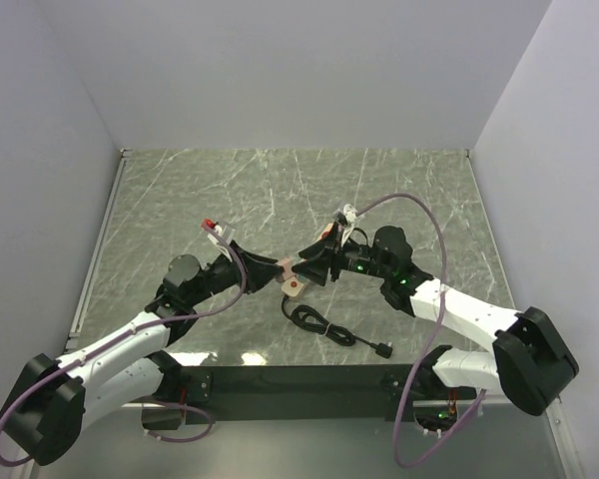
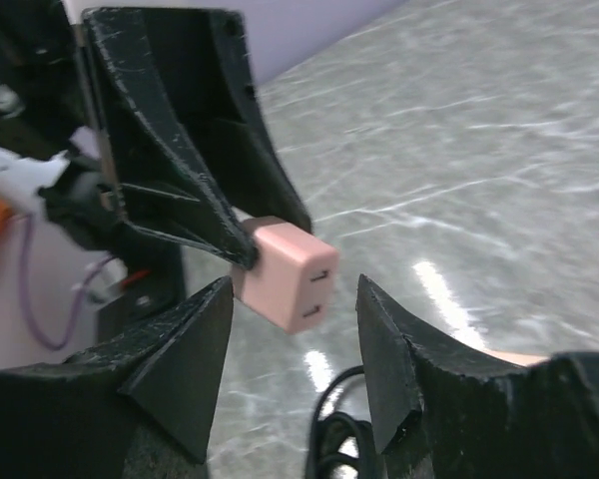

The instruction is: Insert the plug

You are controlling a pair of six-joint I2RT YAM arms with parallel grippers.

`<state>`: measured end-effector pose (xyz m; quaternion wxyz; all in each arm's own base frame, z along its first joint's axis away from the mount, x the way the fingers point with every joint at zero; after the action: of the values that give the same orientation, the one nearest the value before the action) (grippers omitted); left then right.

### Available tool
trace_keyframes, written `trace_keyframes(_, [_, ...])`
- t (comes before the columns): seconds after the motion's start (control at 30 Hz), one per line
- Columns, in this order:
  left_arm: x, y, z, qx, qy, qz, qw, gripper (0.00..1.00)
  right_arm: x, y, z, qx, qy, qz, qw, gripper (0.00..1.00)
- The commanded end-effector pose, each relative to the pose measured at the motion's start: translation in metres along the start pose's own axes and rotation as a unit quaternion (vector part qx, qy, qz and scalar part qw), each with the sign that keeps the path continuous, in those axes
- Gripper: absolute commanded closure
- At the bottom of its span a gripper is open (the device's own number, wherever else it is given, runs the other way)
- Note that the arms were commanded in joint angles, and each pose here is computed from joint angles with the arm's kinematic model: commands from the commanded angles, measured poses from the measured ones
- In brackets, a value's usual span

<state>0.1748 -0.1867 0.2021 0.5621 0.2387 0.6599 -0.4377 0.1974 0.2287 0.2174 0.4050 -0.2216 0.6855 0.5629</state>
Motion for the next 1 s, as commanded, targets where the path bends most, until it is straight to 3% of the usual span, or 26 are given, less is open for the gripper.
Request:
trace_keyframes(0.0, [-0.013,-0.009,-0.001,0.044,-0.036,0.035,0.998,1.00,-0.013,0.017,0.007,-0.079,0.011,0.003,0.997,0.41])
trace_keyframes(0.3, [-0.013,-0.014,-0.002,0.074,-0.044,0.038,0.996,1.00,-0.007,0.013,0.014,-0.105,0.037,0.012,0.994,0.40])
trace_keyframes(0.5, [-0.012,-0.017,-0.004,0.087,-0.048,0.038,0.994,1.00,-0.006,0.020,0.018,-0.169,0.051,0.023,0.984,0.43])
trace_keyframes(0.6, [-0.013,-0.017,-0.005,0.084,-0.052,0.042,0.994,1.00,-0.005,0.021,0.019,-0.190,0.066,0.033,0.979,0.53])
trace_keyframes(0.67, [-0.013,-0.017,-0.005,0.082,-0.053,0.043,0.994,1.00,-0.004,0.022,0.020,-0.194,0.068,0.032,0.978,0.69])
trace_keyframes(0.7, [-0.014,-0.016,-0.005,0.080,-0.054,0.042,0.994,1.00,-0.004,0.021,0.019,-0.191,0.069,0.032,0.979,0.91])
trace_keyframes(0.73, [-0.013,-0.016,-0.005,0.077,-0.054,0.041,0.995,1.00,-0.004,0.021,0.019,-0.188,0.067,0.032,0.979,1.00])
trace_keyframes(0.93, [-0.012,-0.009,-0.002,0.048,-0.049,0.036,0.997,0.61,-0.008,0.016,0.019,-0.145,0.060,0.043,0.987,1.00])
trace_keyframes(0.97, [-0.013,-0.009,-0.002,0.046,-0.049,0.036,0.997,0.48,-0.008,0.015,0.019,-0.139,0.061,0.049,0.987,1.00])
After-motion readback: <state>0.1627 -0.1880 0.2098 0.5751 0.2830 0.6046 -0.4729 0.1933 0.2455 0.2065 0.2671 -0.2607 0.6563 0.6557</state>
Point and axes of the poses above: each gripper's point midway between its finger pads, its own z axis out along the fingers, its own y axis along the line the jaws close on, x = y × z, the point moved 8 cm from there along -z, back along the fingers, and after that the axes turned 15 degrees about z, right-handed, at the moved point
